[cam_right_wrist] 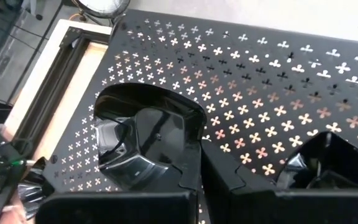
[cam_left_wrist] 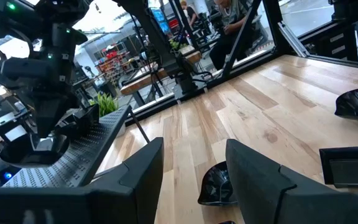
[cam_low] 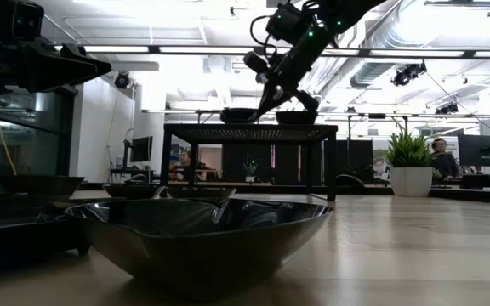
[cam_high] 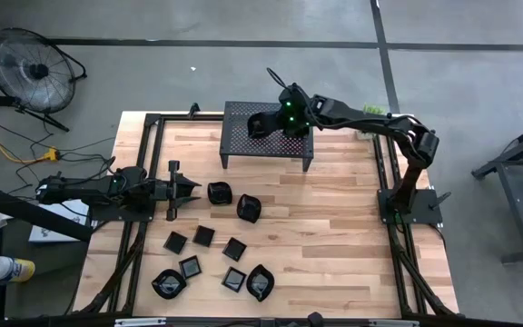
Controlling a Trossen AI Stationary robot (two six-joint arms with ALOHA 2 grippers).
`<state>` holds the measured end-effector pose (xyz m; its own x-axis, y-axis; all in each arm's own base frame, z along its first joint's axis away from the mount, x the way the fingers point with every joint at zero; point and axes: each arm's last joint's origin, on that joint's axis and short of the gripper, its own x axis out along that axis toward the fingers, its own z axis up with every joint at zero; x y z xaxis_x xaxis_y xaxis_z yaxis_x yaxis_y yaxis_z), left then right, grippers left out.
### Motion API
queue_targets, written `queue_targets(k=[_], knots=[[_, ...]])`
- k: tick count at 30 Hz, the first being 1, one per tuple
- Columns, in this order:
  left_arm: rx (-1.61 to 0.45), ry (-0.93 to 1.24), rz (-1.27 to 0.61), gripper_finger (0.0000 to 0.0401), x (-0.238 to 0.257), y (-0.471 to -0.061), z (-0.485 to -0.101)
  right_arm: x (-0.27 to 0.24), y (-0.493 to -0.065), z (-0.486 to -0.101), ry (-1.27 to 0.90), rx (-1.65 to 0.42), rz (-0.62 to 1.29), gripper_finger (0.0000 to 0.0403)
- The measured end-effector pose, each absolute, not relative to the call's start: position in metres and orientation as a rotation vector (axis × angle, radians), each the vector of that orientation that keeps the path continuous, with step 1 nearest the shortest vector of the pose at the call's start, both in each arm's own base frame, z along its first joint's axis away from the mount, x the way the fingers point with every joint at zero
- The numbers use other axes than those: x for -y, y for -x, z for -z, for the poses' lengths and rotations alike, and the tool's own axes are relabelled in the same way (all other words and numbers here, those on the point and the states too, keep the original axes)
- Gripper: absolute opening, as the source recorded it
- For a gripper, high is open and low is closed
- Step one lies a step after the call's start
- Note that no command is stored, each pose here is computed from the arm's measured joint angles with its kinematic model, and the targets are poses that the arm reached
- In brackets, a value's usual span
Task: Pick & Place Mini shaped plates
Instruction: Put the black leaf shaped plate on the shelf
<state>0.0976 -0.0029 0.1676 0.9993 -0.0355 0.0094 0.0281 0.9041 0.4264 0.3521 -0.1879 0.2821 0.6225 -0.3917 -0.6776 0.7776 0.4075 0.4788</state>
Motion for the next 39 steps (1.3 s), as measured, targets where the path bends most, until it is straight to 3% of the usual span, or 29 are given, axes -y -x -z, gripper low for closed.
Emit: queue_targets(k=[34, 39], knots=[[0.017, -0.440, 0.033, 0.0170, 0.0029, -0.0976, -0.1676, 0.1873, -0.3498, -0.2822, -0.878, -0.537, 0.758, 0.0001], [0.017, -0.440, 0.033, 0.0170, 0.0029, -0.0976, -0.1676, 0.1868, -0.3500, -0.2822, -0.881, -0.541, 0.745, 0.0030]])
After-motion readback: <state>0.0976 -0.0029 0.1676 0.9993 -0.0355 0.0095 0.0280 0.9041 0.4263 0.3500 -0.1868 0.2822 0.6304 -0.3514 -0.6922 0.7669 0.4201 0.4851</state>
